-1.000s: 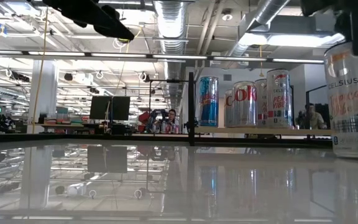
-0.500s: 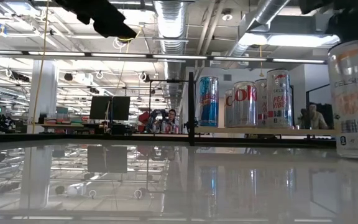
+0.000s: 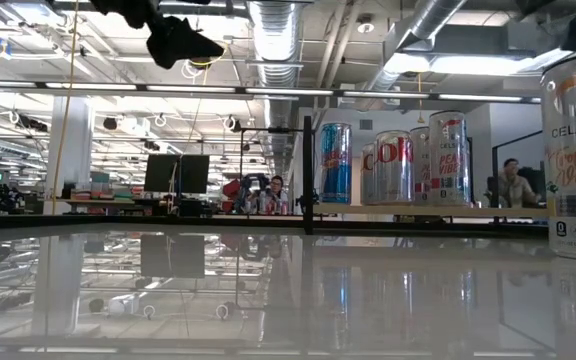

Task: Place canned beverage on shelf
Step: Put the right white-yellow soda can

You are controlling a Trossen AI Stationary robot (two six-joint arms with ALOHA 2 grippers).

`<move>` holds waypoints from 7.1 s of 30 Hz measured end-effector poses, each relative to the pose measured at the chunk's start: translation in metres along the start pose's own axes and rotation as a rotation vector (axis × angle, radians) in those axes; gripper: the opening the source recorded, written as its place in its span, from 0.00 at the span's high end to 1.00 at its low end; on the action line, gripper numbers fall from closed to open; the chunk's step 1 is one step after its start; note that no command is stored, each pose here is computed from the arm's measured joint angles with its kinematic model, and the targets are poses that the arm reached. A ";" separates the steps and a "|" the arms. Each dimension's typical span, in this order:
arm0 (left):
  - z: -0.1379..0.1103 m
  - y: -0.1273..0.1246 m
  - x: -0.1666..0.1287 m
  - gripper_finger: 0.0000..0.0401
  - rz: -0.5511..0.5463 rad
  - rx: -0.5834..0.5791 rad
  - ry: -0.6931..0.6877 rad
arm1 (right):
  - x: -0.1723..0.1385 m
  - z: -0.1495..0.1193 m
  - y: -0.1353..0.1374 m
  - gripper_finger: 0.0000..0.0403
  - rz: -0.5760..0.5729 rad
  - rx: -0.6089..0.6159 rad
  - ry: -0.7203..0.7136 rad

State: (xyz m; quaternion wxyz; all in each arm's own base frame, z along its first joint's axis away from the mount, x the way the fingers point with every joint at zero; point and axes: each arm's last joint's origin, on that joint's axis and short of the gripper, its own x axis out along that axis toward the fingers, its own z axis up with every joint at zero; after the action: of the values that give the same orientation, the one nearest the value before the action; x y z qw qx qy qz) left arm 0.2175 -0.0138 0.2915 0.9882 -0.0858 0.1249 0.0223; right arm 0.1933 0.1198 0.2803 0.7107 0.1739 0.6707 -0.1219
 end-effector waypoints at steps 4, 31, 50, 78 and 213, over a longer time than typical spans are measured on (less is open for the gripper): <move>-0.020 -0.016 0.012 0.05 -0.055 -0.018 -0.063 | -0.002 -0.005 0.001 0.06 0.008 0.053 0.010; -0.109 -0.082 0.200 0.05 -0.179 -0.011 -0.235 | -0.029 -0.067 0.005 0.06 0.096 0.502 -0.254; -0.127 -0.041 0.308 0.05 -0.166 0.048 -0.208 | -0.040 -0.051 0.009 0.06 0.057 0.470 -0.434; -0.088 -0.044 0.370 0.06 -0.306 0.316 -0.101 | -0.040 -0.056 0.004 0.06 -0.028 0.381 -0.490; -0.064 0.062 0.028 0.12 -0.125 0.323 -0.208 | -0.010 -0.007 -0.003 0.06 -0.118 0.529 -0.864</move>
State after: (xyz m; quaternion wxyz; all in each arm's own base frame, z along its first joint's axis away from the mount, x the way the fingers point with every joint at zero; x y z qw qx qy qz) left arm 0.2245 0.0368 0.2134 0.9962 0.0691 0.0186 -0.0506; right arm 0.1855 0.1194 0.2898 0.8468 0.2434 0.2704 -0.3879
